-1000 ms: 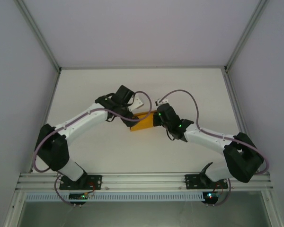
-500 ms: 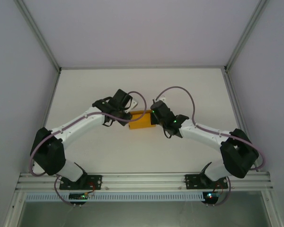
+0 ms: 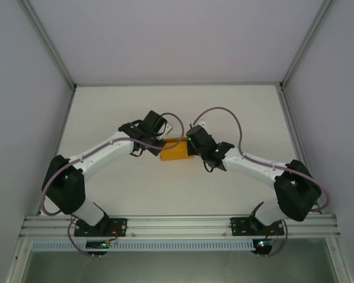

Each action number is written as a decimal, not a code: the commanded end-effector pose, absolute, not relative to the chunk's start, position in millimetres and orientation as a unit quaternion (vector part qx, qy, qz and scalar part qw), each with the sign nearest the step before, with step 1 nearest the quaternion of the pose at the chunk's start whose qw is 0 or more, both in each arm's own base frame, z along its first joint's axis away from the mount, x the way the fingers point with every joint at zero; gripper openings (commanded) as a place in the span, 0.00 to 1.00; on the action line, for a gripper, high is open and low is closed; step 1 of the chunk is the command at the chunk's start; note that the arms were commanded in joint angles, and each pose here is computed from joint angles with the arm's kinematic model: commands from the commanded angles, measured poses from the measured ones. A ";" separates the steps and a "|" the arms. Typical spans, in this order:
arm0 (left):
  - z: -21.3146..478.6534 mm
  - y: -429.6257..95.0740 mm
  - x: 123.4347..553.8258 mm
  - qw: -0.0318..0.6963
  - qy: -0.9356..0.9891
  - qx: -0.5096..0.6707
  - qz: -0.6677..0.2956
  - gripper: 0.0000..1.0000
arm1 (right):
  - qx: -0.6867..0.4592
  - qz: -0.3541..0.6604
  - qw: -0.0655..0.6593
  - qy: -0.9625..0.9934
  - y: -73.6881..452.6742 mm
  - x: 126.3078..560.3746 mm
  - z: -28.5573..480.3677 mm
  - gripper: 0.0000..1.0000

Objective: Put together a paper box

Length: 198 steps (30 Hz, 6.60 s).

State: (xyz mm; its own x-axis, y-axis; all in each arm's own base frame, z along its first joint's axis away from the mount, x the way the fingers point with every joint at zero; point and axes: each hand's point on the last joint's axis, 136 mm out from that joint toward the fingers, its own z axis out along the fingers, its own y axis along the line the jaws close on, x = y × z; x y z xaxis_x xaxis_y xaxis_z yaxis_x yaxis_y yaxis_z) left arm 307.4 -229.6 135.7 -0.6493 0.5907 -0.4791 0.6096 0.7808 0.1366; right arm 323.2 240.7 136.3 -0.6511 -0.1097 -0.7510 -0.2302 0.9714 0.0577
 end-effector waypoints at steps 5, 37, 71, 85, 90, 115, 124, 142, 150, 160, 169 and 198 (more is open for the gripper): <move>148.0 -247.9 306.8 0.241 0.932 0.259 -0.075 0.00 | -0.104 0.028 0.356 0.928 230.6 304.9 104.9 0.00; 85.3 -236.5 266.7 0.158 0.977 0.101 -0.097 0.00 | -0.086 -0.021 0.356 0.930 227.3 287.3 84.2 0.00; 30.7 -231.1 241.0 0.177 0.977 0.120 -0.010 0.06 | -0.076 0.123 0.433 0.890 213.9 323.2 186.5 0.66; 48.8 -245.1 251.7 0.197 0.969 0.149 -0.025 0.21 | -0.004 0.146 0.335 0.931 203.5 330.8 123.6 0.58; 61.9 -254.2 255.8 0.208 0.964 0.160 -0.043 0.31 | 0.012 0.140 0.337 0.931 197.6 327.2 105.1 0.53; 145.0 -280.2 265.4 0.235 0.923 0.203 -0.228 1.00 | 0.047 0.128 0.293 0.946 189.2 301.4 65.3 0.34; 130.9 -268.1 288.9 0.192 0.928 0.077 -0.311 0.97 | 0.049 0.126 0.282 0.950 186.5 290.3 56.2 0.34; 70.1 -253.8 278.7 0.125 0.933 0.012 -0.338 0.53 | -0.004 0.106 0.260 0.960 167.4 277.5 62.1 0.46; 59.3 -252.1 280.1 0.112 0.934 0.004 -0.339 0.45 | -0.013 0.214 0.269 0.939 171.3 281.0 69.3 0.41; 59.9 -262.4 277.7 0.092 0.928 0.019 -0.360 0.29 | -0.029 0.281 0.243 0.928 189.4 271.3 44.8 0.23; 52.4 -259.2 275.5 0.077 0.936 0.011 -0.344 0.02 | -0.069 0.229 0.298 0.924 189.9 273.7 36.6 0.06; 145.0 -277.8 317.4 0.193 0.915 0.105 -0.338 0.90 | -0.126 0.218 0.362 0.897 204.9 304.8 139.2 0.69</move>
State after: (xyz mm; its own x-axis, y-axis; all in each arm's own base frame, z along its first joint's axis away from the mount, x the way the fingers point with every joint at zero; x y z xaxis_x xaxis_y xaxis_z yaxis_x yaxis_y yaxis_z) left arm 312.1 -275.2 124.8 -0.9282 0.0345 -0.3704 0.2686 0.7509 -0.6033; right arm 316.2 206.6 127.6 -0.6576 -0.0359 -0.7525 -0.3718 0.8842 0.2827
